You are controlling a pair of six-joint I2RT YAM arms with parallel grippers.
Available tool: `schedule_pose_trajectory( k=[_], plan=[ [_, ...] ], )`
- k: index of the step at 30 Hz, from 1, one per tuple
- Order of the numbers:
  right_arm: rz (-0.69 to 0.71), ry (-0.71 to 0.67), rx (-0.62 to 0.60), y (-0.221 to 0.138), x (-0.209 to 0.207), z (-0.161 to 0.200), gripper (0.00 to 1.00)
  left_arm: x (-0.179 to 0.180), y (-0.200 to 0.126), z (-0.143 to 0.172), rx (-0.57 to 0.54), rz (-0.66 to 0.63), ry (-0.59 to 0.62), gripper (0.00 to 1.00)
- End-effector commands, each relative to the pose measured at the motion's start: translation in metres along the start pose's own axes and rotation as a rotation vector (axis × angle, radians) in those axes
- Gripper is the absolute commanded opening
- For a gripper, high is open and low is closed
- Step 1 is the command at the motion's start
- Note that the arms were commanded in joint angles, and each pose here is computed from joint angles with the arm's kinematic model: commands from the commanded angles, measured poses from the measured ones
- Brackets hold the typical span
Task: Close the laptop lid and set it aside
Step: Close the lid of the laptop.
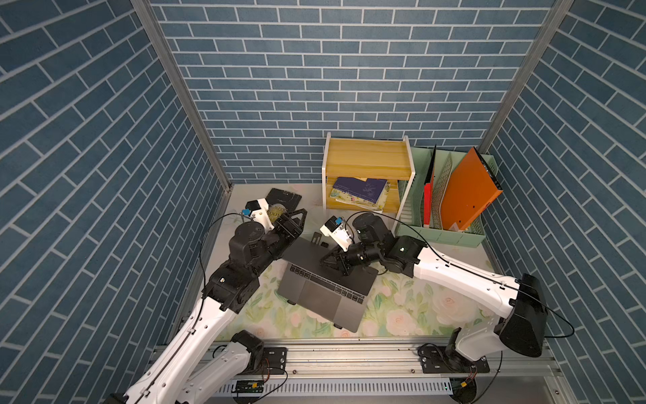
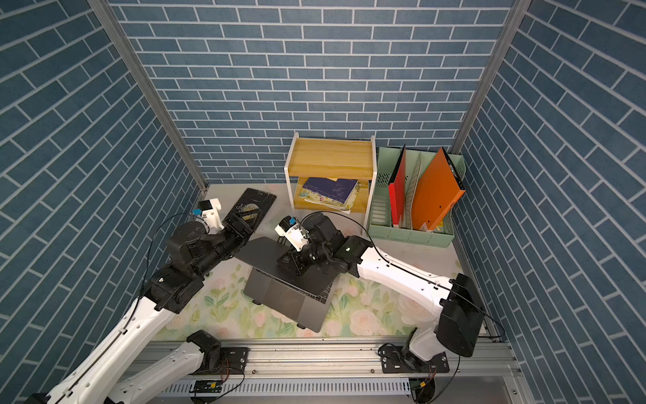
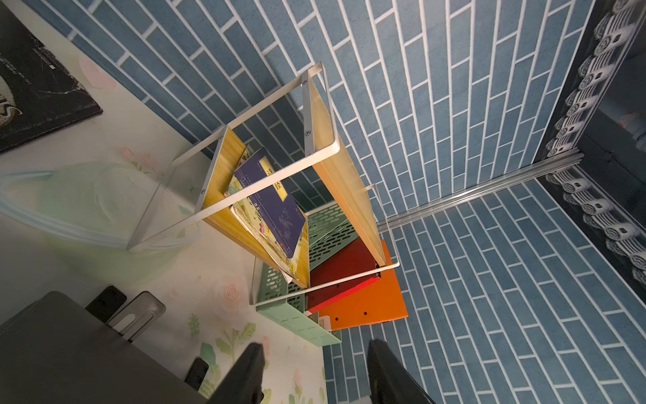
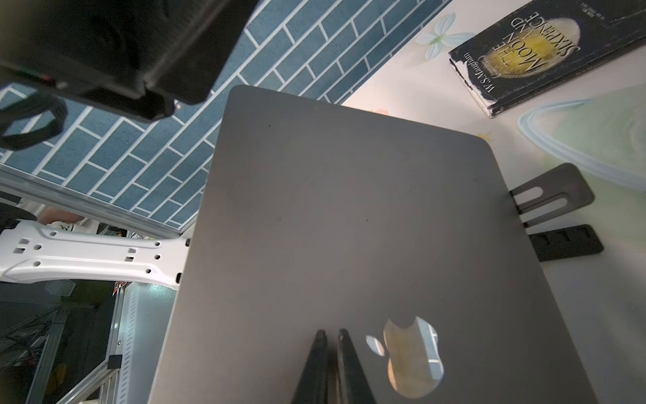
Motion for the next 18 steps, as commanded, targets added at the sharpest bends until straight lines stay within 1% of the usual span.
schedule_pose_trajectory(
  k=[1, 11, 14, 18],
  plan=[
    [-0.045, 0.059, 0.096, 0.015, -0.007, 0.02, 0.09, 0.009, 0.004, 0.009, 0.049, -0.024, 0.04, 0.54],
    [-0.055, 0.133, 0.127, 0.026, -0.034, 0.035, 0.1, 0.038, 0.012, 0.032, 0.123, -0.087, 0.057, 0.54],
    [-0.06, 0.146, 0.136, 0.029, -0.04, 0.038, 0.1, 0.049, 0.013, 0.039, 0.129, -0.105, 0.072, 0.54],
    [-0.068, 0.157, 0.145, 0.034, -0.047, 0.041, 0.1, 0.062, 0.013, 0.049, 0.119, -0.087, 0.082, 0.54]
  ],
)
Point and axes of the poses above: each gripper's point midway between its finger pads, its own y axis out along the fingers, its own x axis along the line the jaws close on, z = x × y, the point moved 9 cm from there along -y, back along the fingers, and after that the axes turned 8 degrees about y, right-handed, at the moved point
